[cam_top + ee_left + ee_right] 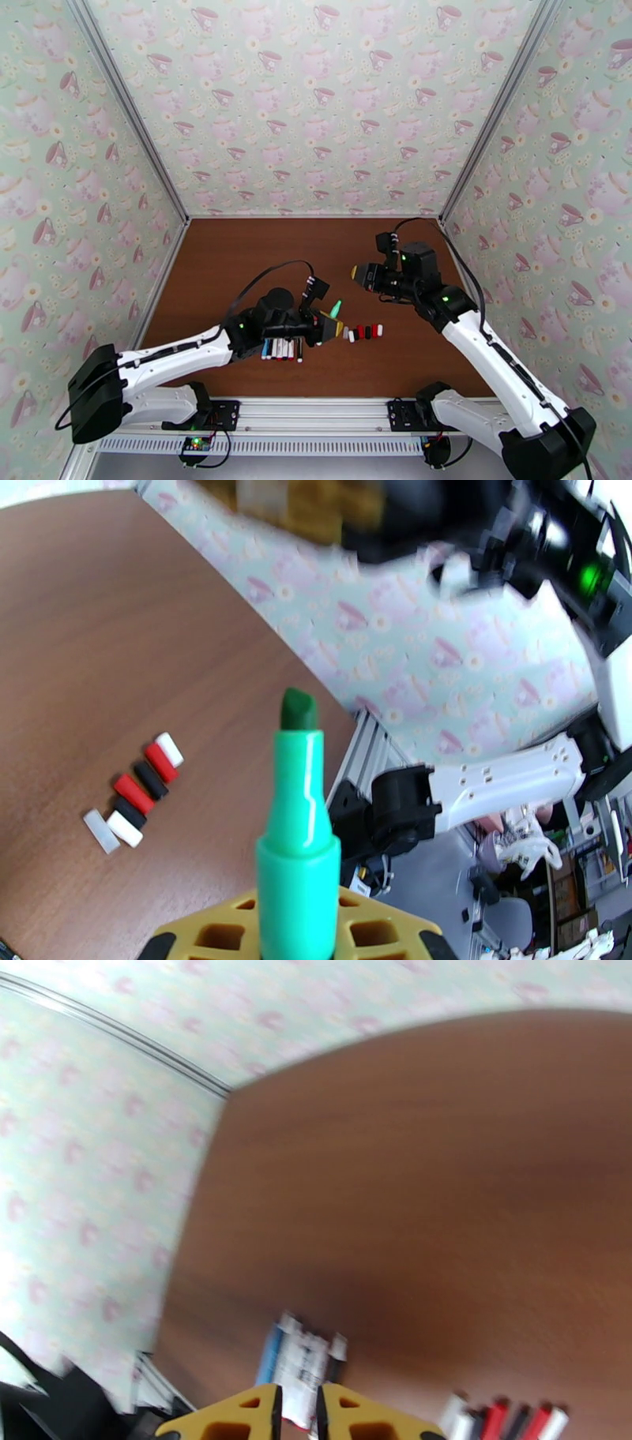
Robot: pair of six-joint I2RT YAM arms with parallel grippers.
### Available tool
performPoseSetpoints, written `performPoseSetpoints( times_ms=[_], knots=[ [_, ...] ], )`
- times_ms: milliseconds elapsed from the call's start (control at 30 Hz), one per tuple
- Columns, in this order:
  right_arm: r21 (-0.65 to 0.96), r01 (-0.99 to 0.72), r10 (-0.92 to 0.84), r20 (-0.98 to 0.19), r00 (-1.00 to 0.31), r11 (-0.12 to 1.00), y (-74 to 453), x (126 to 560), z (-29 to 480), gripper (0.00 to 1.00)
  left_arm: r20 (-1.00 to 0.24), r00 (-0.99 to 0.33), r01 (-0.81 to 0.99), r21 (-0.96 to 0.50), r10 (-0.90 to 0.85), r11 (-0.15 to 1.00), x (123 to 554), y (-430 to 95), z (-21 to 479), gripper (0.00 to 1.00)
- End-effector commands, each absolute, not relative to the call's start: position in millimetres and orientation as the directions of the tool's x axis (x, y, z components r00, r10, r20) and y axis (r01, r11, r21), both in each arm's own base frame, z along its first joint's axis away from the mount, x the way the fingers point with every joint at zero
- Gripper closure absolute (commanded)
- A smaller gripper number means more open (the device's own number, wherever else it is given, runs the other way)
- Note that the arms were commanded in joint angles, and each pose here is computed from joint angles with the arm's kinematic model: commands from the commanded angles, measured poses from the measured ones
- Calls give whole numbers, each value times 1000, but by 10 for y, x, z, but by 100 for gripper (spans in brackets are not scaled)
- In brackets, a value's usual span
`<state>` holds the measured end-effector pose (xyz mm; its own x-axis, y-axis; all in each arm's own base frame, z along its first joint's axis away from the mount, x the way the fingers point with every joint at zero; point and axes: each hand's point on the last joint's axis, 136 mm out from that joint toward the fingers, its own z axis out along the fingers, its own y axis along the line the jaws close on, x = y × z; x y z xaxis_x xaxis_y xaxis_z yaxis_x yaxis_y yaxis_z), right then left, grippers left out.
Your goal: Open the pen caps
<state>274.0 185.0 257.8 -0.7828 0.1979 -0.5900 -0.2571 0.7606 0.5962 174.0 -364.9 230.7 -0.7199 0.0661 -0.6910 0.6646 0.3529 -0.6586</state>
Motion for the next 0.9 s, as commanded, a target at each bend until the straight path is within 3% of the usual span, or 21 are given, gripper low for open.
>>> performPoseSetpoints(
  times_ms=[0, 300, 600, 867],
  knots=[
    [464, -154, 132, -528, -839, 872, 1523, 2501, 2093, 91, -702, -712, 655, -655, 18, 377, 1807, -3566, 2390, 93],
    [325, 17, 164, -430, -888, 946, 1091, 2162, 1396, 90, -713, -700, 642, -650, -35, 407, 1886, -3442, 2429, 92],
    [201, 168, 238, -412, -879, 965, 806, 2175, 1130, 90, -703, -710, 621, -656, -47, 430, 1927, -3380, 2344, 91],
    [203, 205, 272, -400, -875, 958, 742, 2221, 971, 91, -690, -723, 597, -657, -47, 460, 1946, -3310, 2239, 91]
  ],
)
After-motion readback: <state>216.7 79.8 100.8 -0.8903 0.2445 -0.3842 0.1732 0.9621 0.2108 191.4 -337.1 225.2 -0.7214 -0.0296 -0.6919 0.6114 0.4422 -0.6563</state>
